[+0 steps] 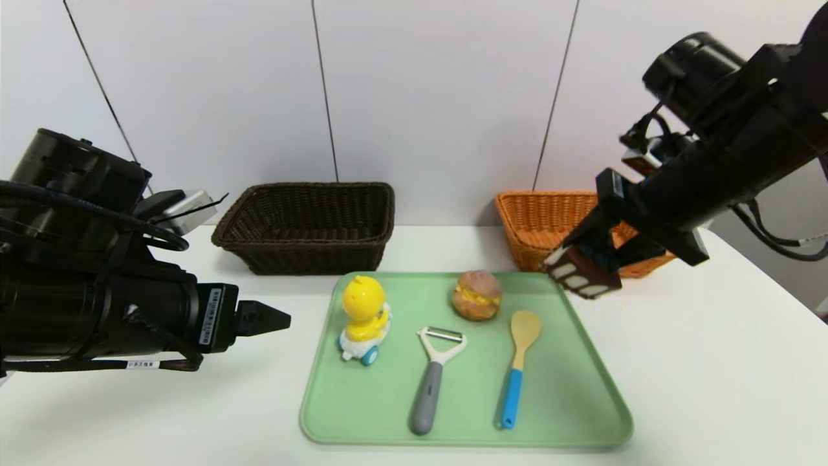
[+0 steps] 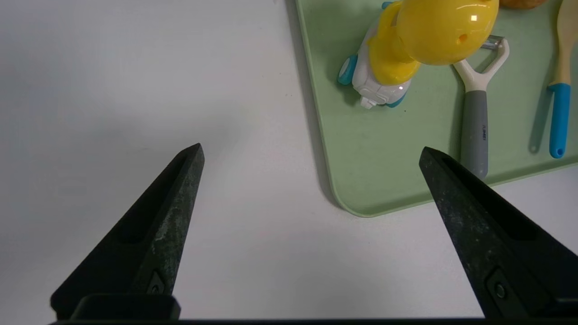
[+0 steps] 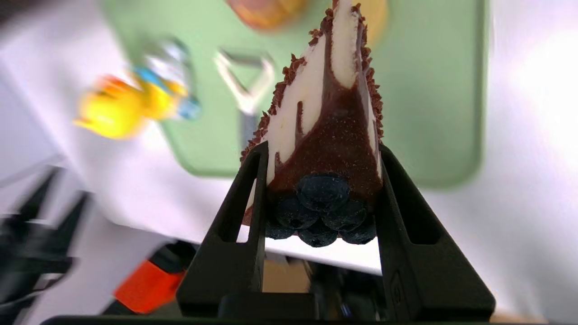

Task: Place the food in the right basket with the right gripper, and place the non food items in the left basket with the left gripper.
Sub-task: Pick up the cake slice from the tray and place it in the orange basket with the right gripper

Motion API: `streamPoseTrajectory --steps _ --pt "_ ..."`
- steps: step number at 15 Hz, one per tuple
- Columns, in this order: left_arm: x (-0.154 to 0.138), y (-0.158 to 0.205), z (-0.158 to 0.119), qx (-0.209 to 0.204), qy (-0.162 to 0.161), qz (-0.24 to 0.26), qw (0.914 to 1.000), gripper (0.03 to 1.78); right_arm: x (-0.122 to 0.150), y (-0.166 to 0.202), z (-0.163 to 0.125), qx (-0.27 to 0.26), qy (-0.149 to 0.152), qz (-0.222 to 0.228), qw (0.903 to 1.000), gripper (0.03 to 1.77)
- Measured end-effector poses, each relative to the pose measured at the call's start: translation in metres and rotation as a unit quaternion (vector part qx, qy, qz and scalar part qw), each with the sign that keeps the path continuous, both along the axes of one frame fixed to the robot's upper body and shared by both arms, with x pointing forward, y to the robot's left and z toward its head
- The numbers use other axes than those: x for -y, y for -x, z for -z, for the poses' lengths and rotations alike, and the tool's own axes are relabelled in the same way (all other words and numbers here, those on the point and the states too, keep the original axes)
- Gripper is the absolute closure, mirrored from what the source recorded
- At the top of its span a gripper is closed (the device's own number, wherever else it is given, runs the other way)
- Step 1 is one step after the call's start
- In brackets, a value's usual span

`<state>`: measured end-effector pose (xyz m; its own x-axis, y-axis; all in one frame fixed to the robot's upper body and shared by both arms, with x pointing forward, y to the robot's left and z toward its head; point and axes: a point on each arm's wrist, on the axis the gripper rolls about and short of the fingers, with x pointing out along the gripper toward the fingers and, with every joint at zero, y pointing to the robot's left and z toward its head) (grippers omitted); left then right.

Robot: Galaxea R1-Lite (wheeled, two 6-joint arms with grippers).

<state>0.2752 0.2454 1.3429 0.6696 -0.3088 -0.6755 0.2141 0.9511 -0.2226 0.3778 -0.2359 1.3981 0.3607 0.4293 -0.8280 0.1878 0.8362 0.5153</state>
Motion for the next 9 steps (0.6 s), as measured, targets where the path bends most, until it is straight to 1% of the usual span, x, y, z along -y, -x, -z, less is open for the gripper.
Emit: streamPoseTrajectory --steps 2,4,6,7,9 --pt "-0.001 0.001 -0.001 0.001 0.004 -0.002 1.0 0.12 0.013 -0.01 -0.016 0.085 -0.028 0.024 0.9957 1.11" --pt "-0.002 0.004 -0.005 0.009 0.008 -0.003 0.9999 0.12 0.027 -0.026 -0.027 0.156 -0.046 0.051 0.9853 1.11" --pt "-0.004 0.008 -0.008 0.016 0.01 0.0 0.9998 0.12 0.039 -0.045 -0.029 0.206 -0.059 0.08 0.9734 1.11" --pt "-0.004 0.01 -0.007 0.017 0.008 0.002 0.9998 0.12 0.045 -0.057 -0.028 0.225 -0.07 0.1 0.9667 1.11" --pt "-0.005 0.013 -0.006 0.017 0.006 0.005 0.9998 0.12 0.055 -0.081 -0.02 0.245 -0.088 0.132 0.9563 1.11"
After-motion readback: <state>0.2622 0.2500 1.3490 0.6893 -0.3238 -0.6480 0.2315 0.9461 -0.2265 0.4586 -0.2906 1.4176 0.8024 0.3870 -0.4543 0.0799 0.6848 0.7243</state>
